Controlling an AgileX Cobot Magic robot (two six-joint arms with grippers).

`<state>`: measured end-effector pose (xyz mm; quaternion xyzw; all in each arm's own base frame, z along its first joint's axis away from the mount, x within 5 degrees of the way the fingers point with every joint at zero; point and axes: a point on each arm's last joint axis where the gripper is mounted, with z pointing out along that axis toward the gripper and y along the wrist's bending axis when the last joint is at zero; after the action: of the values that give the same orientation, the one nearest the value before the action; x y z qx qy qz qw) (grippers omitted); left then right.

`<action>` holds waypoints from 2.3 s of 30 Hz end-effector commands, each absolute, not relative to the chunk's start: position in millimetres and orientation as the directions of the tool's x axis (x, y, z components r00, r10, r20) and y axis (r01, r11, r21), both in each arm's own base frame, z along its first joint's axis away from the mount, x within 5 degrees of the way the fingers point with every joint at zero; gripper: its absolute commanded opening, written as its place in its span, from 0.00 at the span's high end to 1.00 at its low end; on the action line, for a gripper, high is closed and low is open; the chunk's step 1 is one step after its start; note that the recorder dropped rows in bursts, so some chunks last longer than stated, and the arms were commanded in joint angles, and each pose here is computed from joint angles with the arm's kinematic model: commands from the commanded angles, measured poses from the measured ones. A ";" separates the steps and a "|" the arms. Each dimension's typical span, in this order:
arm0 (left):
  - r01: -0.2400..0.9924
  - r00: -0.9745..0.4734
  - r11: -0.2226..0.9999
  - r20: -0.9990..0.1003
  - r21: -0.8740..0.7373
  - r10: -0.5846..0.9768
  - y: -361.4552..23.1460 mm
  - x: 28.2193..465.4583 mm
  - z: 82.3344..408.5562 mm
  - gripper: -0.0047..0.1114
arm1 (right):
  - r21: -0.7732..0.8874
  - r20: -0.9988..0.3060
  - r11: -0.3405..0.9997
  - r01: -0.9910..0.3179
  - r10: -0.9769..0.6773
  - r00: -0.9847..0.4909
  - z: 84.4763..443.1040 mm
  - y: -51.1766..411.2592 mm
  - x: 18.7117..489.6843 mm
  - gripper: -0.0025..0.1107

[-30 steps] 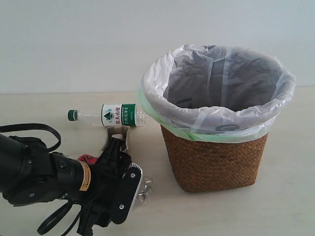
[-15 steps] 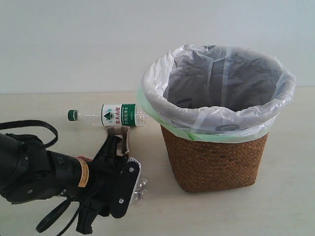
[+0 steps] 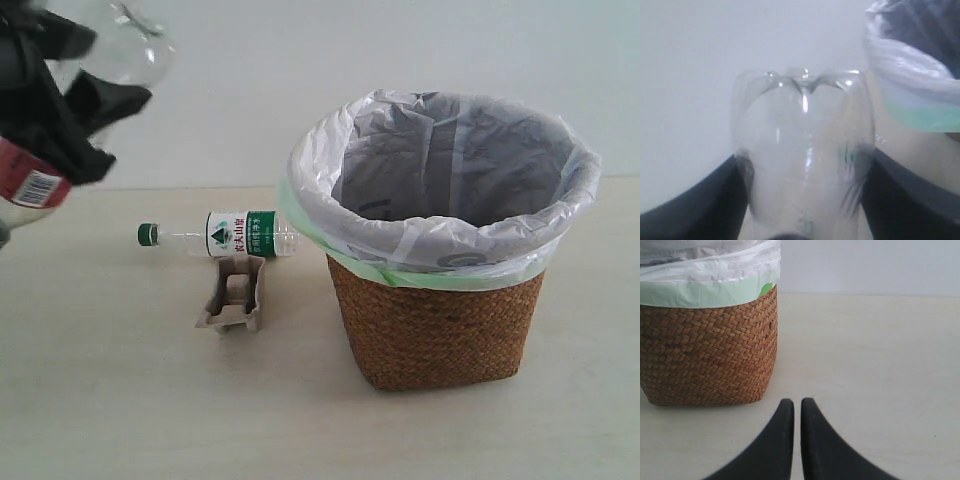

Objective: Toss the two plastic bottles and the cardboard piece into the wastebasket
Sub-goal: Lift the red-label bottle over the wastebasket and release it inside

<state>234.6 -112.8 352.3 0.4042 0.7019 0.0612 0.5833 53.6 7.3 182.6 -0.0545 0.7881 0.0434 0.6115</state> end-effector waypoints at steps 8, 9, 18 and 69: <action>0.070 -0.543 0.960 -0.797 0.270 0.264 -29.5 285.6 407.3 0.93 | -0.009 -0.972 0.990 -0.141 -0.042 -0.231 184.0 7.1 53.5 0.96; 0.019 -0.560 0.967 -0.799 0.253 0.220 -24.5 290.0 411.6 0.93 | -0.009 -0.972 0.990 -0.141 -0.042 -0.231 184.0 7.1 53.5 0.96; -0.069 -0.455 0.995 -0.890 0.075 0.035 -25.0 313.3 455.1 0.93 | -0.009 -0.972 0.990 -0.141 -0.042 -0.231 184.0 7.1 53.5 0.96; 0.748 0.025 0.657 -0.994 0.089 0.106 -231.5 338.5 459.5 0.04 | -0.009 -0.972 0.990 -0.141 -0.042 -0.231 184.0 7.1 53.5 0.96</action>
<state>337.7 -237.6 461.9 0.3171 0.6328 -0.2725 0.6517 53.6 7.3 182.6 -0.0545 0.7881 0.0434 0.6115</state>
